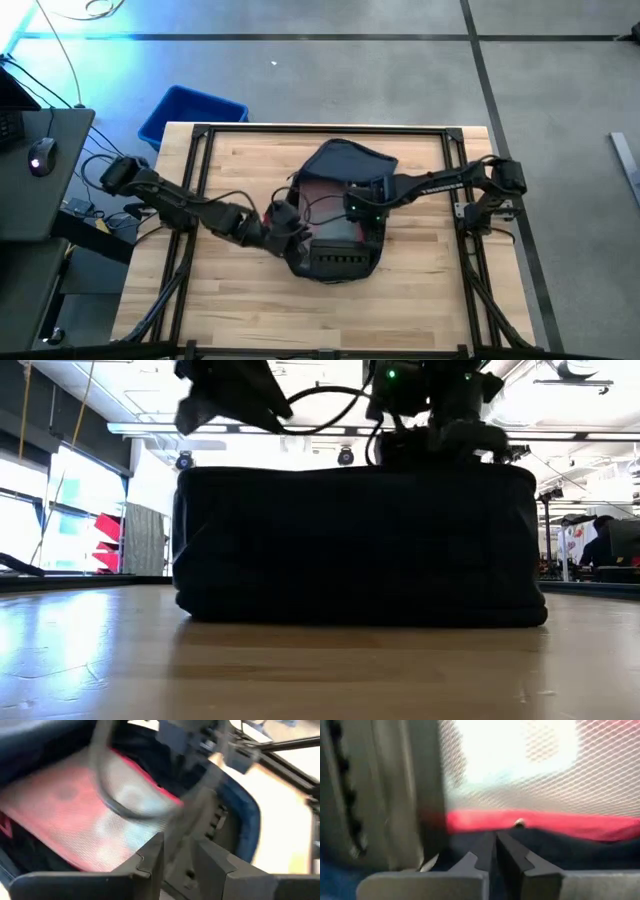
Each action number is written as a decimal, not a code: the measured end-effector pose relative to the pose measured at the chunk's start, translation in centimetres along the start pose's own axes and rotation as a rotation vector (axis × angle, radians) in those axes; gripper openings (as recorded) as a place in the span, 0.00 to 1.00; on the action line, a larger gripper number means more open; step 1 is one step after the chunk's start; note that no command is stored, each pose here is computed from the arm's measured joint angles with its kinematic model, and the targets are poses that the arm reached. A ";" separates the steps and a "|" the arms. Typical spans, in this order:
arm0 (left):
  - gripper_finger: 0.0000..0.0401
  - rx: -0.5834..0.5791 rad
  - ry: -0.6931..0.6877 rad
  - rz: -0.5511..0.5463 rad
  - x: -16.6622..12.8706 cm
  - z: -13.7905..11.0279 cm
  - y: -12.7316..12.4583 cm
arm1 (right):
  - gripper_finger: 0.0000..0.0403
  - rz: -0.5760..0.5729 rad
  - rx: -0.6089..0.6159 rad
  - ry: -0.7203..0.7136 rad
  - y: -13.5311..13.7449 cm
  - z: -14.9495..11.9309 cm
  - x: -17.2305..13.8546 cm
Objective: Unpack backpack
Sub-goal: Remove the black medicine organizer from the blue backpack
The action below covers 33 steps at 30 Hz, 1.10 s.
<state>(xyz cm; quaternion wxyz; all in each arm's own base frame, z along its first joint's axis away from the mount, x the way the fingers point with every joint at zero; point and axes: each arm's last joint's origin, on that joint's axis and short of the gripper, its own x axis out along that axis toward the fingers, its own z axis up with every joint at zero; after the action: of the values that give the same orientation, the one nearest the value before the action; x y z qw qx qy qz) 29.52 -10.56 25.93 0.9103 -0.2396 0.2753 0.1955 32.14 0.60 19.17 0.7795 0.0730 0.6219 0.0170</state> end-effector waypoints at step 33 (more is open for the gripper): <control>0.00 -0.162 0.291 -0.106 9.0 -11.4 -3.6 | 0.00 0.183 0.226 -0.316 4.3 3.6 1.9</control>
<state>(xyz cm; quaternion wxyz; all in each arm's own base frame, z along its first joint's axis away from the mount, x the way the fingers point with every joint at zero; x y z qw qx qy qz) 33.56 -17.68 13.44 0.8475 -0.3521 0.3747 0.1320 36.37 4.75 18.69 0.8493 0.2181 0.4808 0.0064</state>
